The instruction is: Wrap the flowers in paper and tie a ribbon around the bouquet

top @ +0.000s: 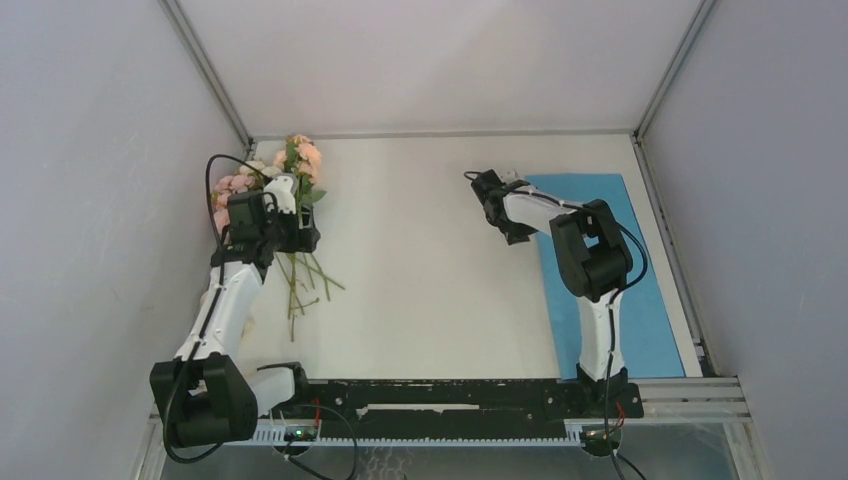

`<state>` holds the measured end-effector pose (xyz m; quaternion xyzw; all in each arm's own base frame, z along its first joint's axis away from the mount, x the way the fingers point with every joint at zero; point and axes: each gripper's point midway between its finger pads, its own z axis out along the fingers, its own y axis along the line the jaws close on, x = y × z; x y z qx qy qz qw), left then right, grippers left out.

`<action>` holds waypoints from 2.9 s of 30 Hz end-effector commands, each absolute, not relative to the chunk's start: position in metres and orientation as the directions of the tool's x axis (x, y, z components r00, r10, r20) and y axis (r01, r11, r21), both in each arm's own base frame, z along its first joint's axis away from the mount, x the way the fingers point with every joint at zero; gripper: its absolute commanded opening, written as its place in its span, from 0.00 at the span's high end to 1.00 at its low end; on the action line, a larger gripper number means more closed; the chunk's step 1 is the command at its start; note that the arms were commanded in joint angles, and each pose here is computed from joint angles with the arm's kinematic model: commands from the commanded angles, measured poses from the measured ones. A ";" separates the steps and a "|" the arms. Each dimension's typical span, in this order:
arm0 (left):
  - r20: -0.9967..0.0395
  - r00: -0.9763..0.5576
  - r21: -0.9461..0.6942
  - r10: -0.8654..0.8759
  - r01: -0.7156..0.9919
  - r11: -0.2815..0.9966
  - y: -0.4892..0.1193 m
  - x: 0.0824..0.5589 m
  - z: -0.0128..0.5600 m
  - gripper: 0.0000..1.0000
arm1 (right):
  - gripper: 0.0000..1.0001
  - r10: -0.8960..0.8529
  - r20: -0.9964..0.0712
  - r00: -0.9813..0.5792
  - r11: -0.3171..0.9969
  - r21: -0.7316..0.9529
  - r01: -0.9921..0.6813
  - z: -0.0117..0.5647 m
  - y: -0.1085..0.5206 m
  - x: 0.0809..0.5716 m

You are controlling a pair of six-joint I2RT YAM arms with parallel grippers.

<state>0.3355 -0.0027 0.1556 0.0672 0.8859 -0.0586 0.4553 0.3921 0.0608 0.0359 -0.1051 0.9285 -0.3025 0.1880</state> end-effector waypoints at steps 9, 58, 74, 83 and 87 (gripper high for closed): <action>-0.822 -0.568 -0.126 0.027 0.228 0.965 -0.023 0.332 0.180 0.29 | 0.63 -0.323 -0.198 -0.926 0.666 -0.743 -0.073 0.034 0.030 0.389; -0.520 0.089 0.214 0.850 0.976 0.029 -0.336 0.159 0.072 0.12 | 0.10 0.211 -0.347 -0.914 0.912 0.407 0.056 0.055 0.148 0.319; -0.411 0.063 0.338 0.909 0.937 0.088 -0.313 0.184 0.041 0.41 | 0.11 0.208 -0.367 -0.907 0.916 0.399 0.048 0.051 0.141 0.311; -0.362 0.073 0.364 0.929 0.929 0.069 -0.302 0.187 0.032 0.39 | 0.11 0.206 -0.402 -0.892 0.916 0.400 0.032 0.068 0.135 0.310; -0.372 0.082 0.431 0.924 0.898 0.094 -0.301 0.198 0.039 0.58 | 0.11 0.202 -0.417 -0.886 0.919 0.394 0.024 0.075 0.133 0.308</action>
